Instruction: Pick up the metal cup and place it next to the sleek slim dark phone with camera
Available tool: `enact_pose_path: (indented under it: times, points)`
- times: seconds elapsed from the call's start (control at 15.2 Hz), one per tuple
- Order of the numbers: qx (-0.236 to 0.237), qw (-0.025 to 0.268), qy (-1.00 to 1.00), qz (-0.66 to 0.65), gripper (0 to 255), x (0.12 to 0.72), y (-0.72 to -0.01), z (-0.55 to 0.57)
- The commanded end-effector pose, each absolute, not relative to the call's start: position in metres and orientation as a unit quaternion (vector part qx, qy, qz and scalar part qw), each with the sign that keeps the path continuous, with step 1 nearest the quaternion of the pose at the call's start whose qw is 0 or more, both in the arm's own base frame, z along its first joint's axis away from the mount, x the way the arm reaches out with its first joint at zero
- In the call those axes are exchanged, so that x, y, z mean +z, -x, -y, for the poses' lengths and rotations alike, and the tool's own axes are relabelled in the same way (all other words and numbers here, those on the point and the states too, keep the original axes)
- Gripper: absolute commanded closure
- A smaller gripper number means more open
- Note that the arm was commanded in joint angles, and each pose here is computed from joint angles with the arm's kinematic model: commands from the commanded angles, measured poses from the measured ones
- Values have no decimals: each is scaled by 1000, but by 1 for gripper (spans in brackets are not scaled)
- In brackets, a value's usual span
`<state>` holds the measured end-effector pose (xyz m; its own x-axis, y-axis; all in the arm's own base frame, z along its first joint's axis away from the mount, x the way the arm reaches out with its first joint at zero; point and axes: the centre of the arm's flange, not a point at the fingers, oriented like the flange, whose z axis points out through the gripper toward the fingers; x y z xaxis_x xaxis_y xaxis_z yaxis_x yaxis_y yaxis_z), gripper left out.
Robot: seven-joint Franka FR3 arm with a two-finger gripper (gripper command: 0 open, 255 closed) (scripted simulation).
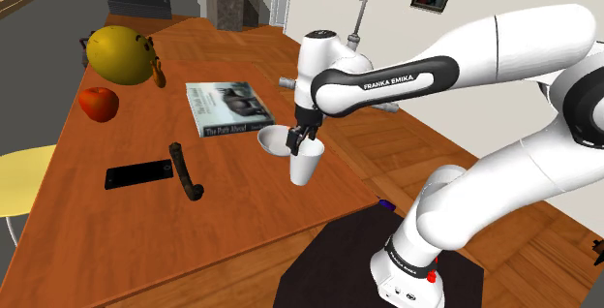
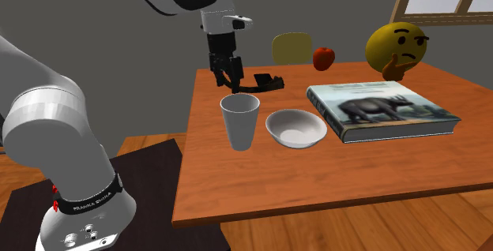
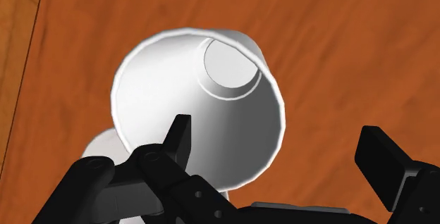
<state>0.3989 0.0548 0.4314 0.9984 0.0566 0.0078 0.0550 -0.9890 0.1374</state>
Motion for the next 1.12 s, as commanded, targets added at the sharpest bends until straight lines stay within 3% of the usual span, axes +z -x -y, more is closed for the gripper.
enact_pose_path:
  times: [0.0, 0.46, 0.99, 1.06]
  points:
    - [5, 71, -997, -26, 0, 414, -409, -62]
    - [5, 71, -997, -26, 0, 375, -409, -56]
    - [5, 71, -997, -26, 0, 375, -409, -56]
    - [5, 71, -997, -26, 255, 375, -409, -56]
